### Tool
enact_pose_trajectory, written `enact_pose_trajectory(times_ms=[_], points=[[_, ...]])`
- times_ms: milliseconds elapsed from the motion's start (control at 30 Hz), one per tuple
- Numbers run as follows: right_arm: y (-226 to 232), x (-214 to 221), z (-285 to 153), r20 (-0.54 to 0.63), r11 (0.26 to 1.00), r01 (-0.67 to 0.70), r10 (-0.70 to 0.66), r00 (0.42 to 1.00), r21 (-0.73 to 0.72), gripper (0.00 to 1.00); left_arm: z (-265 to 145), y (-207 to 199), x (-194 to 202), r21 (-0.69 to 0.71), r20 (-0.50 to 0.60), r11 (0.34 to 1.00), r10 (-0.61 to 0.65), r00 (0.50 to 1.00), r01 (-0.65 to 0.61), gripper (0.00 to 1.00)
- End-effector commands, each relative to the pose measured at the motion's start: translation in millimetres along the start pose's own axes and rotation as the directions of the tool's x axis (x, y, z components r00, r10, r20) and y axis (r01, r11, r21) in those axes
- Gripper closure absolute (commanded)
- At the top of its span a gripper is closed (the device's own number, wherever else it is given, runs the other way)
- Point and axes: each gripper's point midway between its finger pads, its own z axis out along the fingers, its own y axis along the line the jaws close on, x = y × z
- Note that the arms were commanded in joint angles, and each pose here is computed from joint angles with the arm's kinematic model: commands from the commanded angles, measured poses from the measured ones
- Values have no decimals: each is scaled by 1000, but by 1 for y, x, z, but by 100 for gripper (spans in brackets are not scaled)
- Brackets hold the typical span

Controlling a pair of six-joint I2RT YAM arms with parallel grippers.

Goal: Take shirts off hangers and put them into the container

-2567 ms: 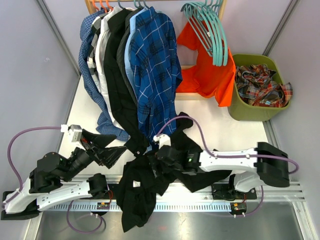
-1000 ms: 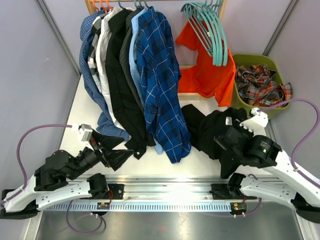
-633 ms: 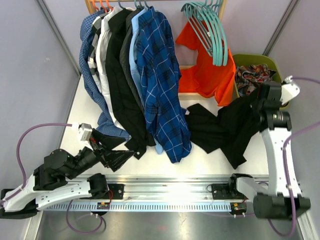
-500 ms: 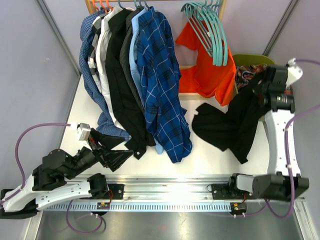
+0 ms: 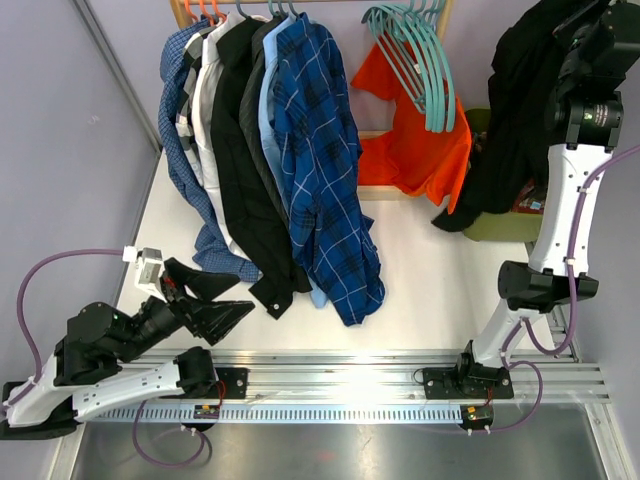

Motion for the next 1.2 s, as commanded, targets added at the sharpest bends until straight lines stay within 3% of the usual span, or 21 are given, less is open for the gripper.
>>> enact_pose_trajectory(times_ms=[0, 33, 100, 167, 333, 467, 533, 633, 733, 767, 900, 933, 1000, 1033, 1167], points=[[27, -120, -26, 400, 993, -27, 73, 914, -119, 100, -11, -3, -15, 9, 47, 999, -43, 998, 42, 1], [34, -147, -35, 498, 987, -31, 108, 860, -161, 100, -13, -1, -16, 2, 55, 999, -48, 997, 48, 1], [35, -170, -39, 591, 988, -22, 109, 799, -152, 100, -16, 1, -16, 0, 67, 998, -62, 996, 62, 1], [39, -211, -61, 706, 984, -18, 140, 695, -178, 100, -18, 3, -17, 6, 86, 997, -75, 993, 75, 1], [30, -212, -53, 773, 987, -36, 144, 618, -155, 100, -19, 6, -18, 3, 114, 994, -110, 987, 111, 1], [10, -204, -44, 809, 998, -42, 54, 586, -36, 100, -19, 10, -12, -26, 88, 992, -122, 989, 125, 1], [-3, -191, -31, 796, 999, -29, -17, 605, 43, 100, -20, 13, -12, -46, 86, 991, -125, 988, 129, 1], [-32, -147, 8, 728, 990, -19, -89, 680, 139, 100, -19, 15, -12, -49, 97, 989, -131, 987, 136, 1], [-57, -63, 60, 562, 983, 18, -119, 819, 182, 100, -18, 17, -9, -52, 98, 988, -143, 985, 148, 1], [-69, -13, 79, 463, 978, 65, -153, 873, 200, 100, -17, 18, -6, -53, 98, 986, -150, 984, 155, 1], [-105, 140, 112, 132, 974, 110, -137, 982, 199, 100, -13, 19, 3, -37, 98, 985, -165, 981, 169, 1], [-119, 184, 111, -16, 964, 152, -152, 988, 218, 100, -12, 20, 6, -37, 95, 985, -166, 982, 170, 1], [-127, 245, 113, -171, 970, 153, -121, 978, 187, 100, -11, 21, 9, -38, 92, 985, -165, 982, 169, 1], [-140, 279, 102, -304, 960, 187, -119, 945, 206, 100, -11, 22, 10, -40, 89, 985, -162, 983, 166, 1], [-160, 347, 68, -486, 957, 160, -23, 874, 241, 100, -11, 24, 13, -37, 94, 986, -158, 983, 162, 1]])
